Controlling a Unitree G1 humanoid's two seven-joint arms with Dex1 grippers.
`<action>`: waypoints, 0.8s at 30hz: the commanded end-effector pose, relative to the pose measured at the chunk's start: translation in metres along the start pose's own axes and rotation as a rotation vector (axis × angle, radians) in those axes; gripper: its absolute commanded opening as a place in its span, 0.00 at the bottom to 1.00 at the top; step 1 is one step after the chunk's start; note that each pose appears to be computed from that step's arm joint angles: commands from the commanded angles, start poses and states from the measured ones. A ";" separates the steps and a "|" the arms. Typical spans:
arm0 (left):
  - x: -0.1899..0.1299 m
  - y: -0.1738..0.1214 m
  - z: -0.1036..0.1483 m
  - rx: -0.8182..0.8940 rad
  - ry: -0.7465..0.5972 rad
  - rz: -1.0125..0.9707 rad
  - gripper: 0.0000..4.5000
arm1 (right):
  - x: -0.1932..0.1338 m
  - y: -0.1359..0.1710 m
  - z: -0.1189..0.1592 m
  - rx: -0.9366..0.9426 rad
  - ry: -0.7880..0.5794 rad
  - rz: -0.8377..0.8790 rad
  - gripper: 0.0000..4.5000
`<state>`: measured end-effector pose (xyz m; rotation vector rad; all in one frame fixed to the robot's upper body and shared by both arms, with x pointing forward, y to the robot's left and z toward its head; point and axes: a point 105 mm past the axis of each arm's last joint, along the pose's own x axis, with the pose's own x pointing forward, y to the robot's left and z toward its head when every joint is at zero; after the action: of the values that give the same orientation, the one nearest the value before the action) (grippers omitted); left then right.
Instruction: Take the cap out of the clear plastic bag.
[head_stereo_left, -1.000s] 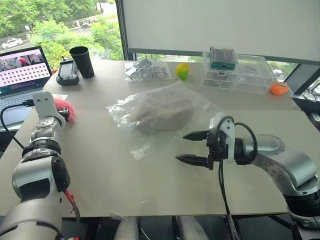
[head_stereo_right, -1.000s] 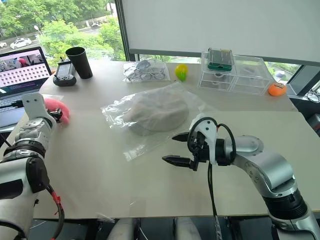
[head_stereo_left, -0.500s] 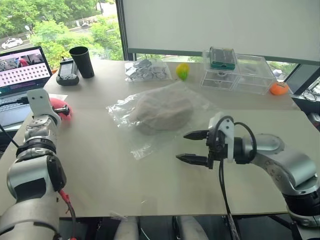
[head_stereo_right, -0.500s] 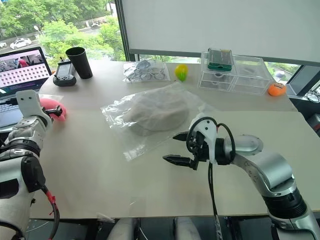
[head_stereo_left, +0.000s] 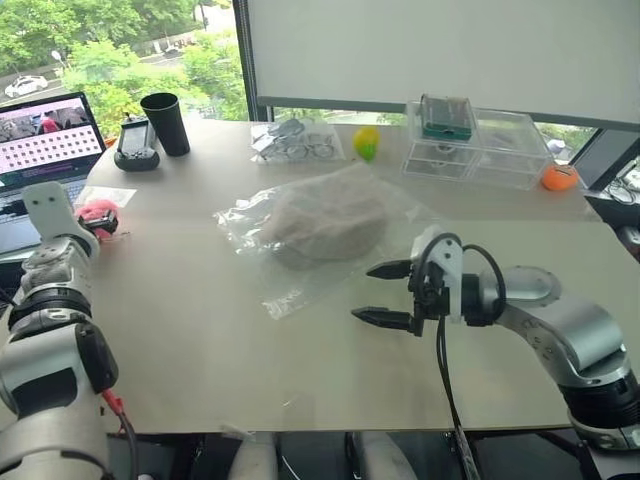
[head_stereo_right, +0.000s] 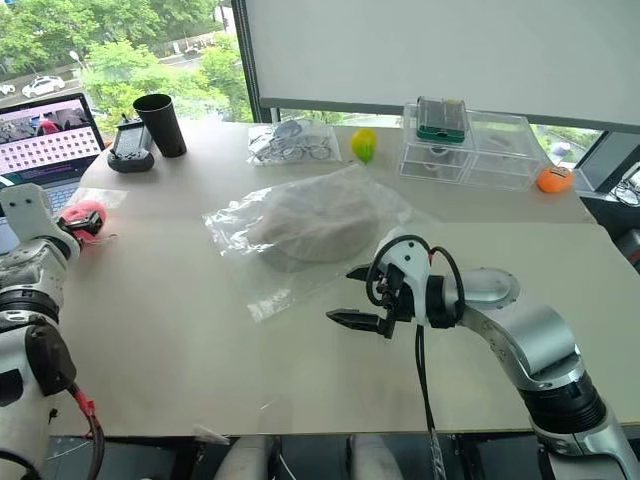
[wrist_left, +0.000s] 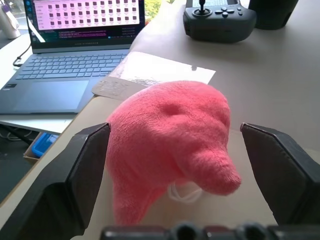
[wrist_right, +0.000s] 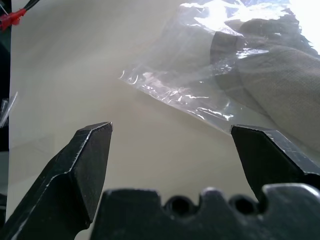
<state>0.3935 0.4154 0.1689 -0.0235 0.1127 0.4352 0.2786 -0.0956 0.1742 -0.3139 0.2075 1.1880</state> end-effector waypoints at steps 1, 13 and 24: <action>-0.003 0.012 0.024 0.003 -0.080 0.020 0.99 | -0.003 -0.003 0.012 -0.054 -0.039 -0.012 1.00; -0.086 -0.091 0.085 0.123 -0.331 -0.810 0.99 | -0.012 -0.015 0.010 -0.080 -0.010 -0.092 1.00; -0.189 -0.075 0.015 0.536 0.114 -1.292 0.99 | -0.008 -0.041 0.009 -0.299 0.052 -0.261 1.00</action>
<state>0.2604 0.2728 0.1901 0.3216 0.3310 -0.8777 0.3117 -0.1197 0.1773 -0.5416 0.1201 0.9743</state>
